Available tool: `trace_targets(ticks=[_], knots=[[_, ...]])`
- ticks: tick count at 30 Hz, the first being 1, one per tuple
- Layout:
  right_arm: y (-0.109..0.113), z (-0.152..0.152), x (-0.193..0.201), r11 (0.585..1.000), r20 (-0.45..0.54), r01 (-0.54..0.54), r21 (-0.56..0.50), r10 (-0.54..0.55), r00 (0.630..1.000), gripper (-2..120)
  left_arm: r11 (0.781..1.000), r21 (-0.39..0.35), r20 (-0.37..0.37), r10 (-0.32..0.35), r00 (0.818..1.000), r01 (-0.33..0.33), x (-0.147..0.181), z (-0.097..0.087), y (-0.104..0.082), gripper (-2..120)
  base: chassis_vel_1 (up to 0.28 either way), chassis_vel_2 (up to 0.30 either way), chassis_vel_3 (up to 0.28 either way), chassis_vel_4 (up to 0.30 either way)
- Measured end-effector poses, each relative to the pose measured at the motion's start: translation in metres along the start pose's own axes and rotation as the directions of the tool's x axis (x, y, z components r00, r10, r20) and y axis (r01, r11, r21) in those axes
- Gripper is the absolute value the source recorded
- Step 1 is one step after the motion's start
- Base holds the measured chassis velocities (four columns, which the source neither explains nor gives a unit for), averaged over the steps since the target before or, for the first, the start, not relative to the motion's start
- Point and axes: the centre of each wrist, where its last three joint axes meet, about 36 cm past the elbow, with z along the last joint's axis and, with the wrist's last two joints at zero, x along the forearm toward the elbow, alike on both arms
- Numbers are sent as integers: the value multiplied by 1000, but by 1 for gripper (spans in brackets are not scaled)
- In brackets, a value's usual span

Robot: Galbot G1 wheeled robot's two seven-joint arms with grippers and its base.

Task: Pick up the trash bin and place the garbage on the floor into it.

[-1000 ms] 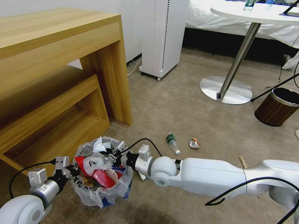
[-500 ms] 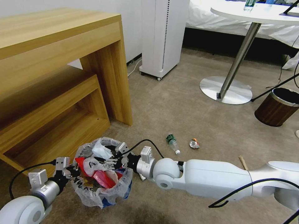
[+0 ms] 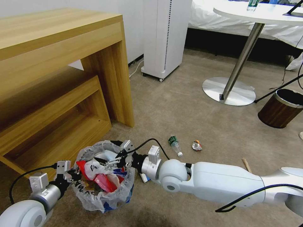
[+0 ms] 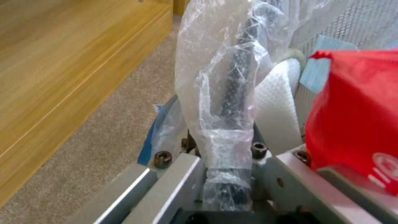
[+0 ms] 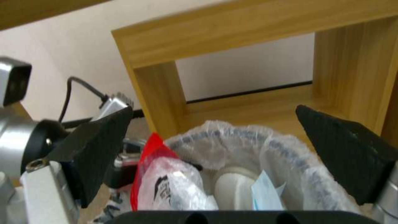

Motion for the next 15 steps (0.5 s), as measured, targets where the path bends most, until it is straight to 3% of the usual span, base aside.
trace_targets(ticks=[10,13,15], knots=[[-22,-30,16,993,91,-115,-23,117,989,100,1000,-1,-2,-3,1000,3,1,0,1,0,0,0,0,0],[-42,-38,47,964,90,-258,-69,264,960,100,1000,-7,-1,-2,1000,2,1,-2,2,0,0,0,0,0],[-47,-39,56,952,91,-298,-74,304,948,100,1000,-8,-1,-2,1000,2,1,-2,2,0,0,0,0,0]])
